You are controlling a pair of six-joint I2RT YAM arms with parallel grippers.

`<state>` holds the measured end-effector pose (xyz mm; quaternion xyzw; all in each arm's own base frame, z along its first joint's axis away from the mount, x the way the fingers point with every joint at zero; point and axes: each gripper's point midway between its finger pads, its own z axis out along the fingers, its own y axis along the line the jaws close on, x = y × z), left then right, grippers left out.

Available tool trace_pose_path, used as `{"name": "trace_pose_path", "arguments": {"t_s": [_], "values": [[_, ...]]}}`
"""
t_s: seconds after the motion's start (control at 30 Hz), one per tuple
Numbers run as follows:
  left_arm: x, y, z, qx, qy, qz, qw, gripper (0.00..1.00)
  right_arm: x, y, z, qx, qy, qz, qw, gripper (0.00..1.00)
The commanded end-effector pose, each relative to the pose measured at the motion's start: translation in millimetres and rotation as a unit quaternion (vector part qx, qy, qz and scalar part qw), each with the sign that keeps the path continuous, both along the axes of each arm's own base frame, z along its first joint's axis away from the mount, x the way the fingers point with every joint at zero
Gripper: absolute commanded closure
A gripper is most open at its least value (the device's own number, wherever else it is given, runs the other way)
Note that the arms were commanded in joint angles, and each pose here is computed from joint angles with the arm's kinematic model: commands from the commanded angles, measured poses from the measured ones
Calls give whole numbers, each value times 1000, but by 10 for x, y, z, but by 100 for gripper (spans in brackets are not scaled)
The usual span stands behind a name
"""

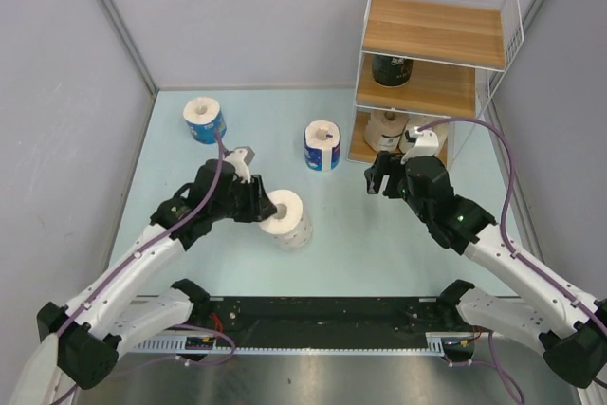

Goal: Place and organize the paper towels onto the shelf

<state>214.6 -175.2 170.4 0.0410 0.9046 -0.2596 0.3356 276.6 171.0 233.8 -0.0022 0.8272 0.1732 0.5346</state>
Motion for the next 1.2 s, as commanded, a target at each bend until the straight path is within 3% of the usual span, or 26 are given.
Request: {"name": "trace_pose_path", "arguments": {"t_s": [0.0, 0.17, 0.43, 0.57, 0.8, 0.93, 1.03, 1.17], "values": [[46, -347, 699, -71, -71, -26, 995, 53, 18, -81, 99, 13, -15, -31, 999, 17], [-13, -646, 715, -59, -68, -86, 992, 53, -32, -229, 152, 4, -23, -52, 998, 16], [-266, -1400, 121, -52, -14, -181, 982, 54, -169, -389, 158, -4, -19, -61, 998, 15], [-271, -1415, -10, -42, 3, -175, 984, 55, -234, -433, 100, -14, -6, -60, 998, 14], [-125, -1179, -7, 17, -28, -139, 990, 53, -309, -326, -133, -28, 35, -24, 999, 11], [-116, -1119, -9, 24, -31, -129, 991, 52, -417, -173, -266, 17, 67, 0, 998, 4], [-62, -1036, -12, 34, -39, -110, 993, 51, -570, 45, -296, 99, 86, 38, 991, 1], [-30, -911, -95, 43, -35, -91, 994, 51, -732, 305, -476, 226, 121, 64, 965, 1]]}}
